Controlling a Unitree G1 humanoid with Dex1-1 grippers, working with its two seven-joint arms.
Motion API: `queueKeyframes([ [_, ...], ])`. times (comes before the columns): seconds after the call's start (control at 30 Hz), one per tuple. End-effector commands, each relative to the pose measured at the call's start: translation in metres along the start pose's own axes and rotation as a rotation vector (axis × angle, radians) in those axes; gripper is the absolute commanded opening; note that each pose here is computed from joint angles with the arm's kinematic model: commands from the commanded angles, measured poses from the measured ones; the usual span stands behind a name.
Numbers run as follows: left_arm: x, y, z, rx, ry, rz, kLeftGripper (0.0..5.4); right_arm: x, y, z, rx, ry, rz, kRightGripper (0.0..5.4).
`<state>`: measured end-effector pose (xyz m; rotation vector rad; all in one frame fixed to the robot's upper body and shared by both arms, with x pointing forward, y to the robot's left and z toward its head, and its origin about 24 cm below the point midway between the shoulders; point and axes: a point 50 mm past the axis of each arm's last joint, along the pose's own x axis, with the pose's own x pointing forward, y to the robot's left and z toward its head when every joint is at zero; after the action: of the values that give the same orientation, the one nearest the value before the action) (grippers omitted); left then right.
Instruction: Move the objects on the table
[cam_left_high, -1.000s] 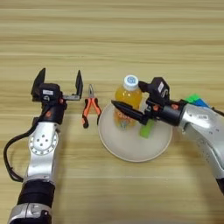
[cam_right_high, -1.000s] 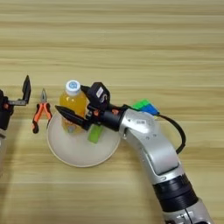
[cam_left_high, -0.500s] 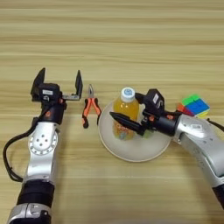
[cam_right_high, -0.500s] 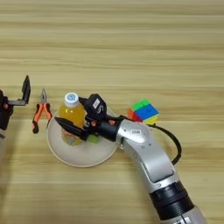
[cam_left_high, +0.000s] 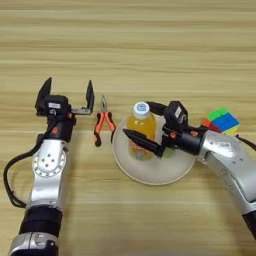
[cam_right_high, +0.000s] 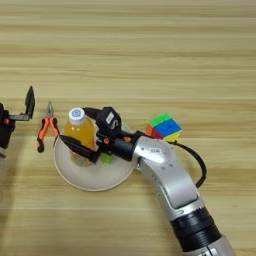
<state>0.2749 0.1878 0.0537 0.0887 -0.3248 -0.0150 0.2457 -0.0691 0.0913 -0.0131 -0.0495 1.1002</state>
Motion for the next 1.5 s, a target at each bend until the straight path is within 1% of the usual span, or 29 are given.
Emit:
queueKeyframes([
  [0.03,0.0,0.001,0.001,0.008,-0.004,-0.006,5.4,0.0,0.001,0.008,-0.016,-0.034,0.011,5.02],
  [0.1,0.0,0.0,0.0,0.006,-0.001,-0.008,5.4,0.0,0.0,0.012,-0.021,-0.049,0.009,5.32],
  [0.13,0.0,0.0,0.0,0.005,0.0,-0.009,5.4,0.0,-0.001,0.015,-0.024,-0.061,0.009,5.37],
  [0.37,0.0,-0.001,0.0,0.004,0.0,-0.01,5.4,-0.005,-0.003,0.038,-0.065,-0.172,0.018,5.37],
  [0.47,0.0,-0.001,0.0,0.004,0.0,-0.01,5.4,-0.009,-0.003,0.053,-0.091,-0.237,0.028,5.37],
  [0.7,0.001,-0.002,0.0,0.003,0.0,-0.011,5.4,-0.017,-0.008,0.068,-0.13,-0.3,0.008,5.37],
  [0.8,0.001,-0.001,0.0,0.003,0.0,-0.01,5.4,-0.026,-0.011,0.076,-0.144,-0.331,0.001,5.37],
  [0.87,0.001,-0.001,0.0,0.002,-0.001,-0.01,5.4,-0.031,-0.013,0.078,-0.152,-0.337,0.0,5.37],
  [0.93,0.001,-0.001,0.0,0.002,0.0,-0.01,5.4,-0.038,-0.016,0.078,-0.16,-0.327,0.002,5.37],
  [1.03,0.001,-0.001,0.0,0.0,0.0,-0.01,5.4,-0.048,-0.025,0.075,-0.175,-0.284,-0.009,5.37],
  [1.23,0.002,-0.001,0.0,-0.002,0.002,-0.01,5.4,-0.065,-0.035,0.07,-0.191,-0.207,0.012,5.37],
  [1.33,0.002,-0.001,0.0,-0.003,0.002,-0.011,5.4,-0.071,-0.038,0.066,-0.209,-0.144,0.026,5.37],
  [1.4,0.002,-0.001,0.0,-0.003,0.002,-0.012,5.4,-0.074,-0.039,0.062,-0.228,-0.084,0.035,5.37],
  [1.5,0.002,-0.001,0.0,-0.003,0.003,-0.013,5.4,-0.077,-0.042,0.056,-0.221,-0.014,0.029,5.37],
])
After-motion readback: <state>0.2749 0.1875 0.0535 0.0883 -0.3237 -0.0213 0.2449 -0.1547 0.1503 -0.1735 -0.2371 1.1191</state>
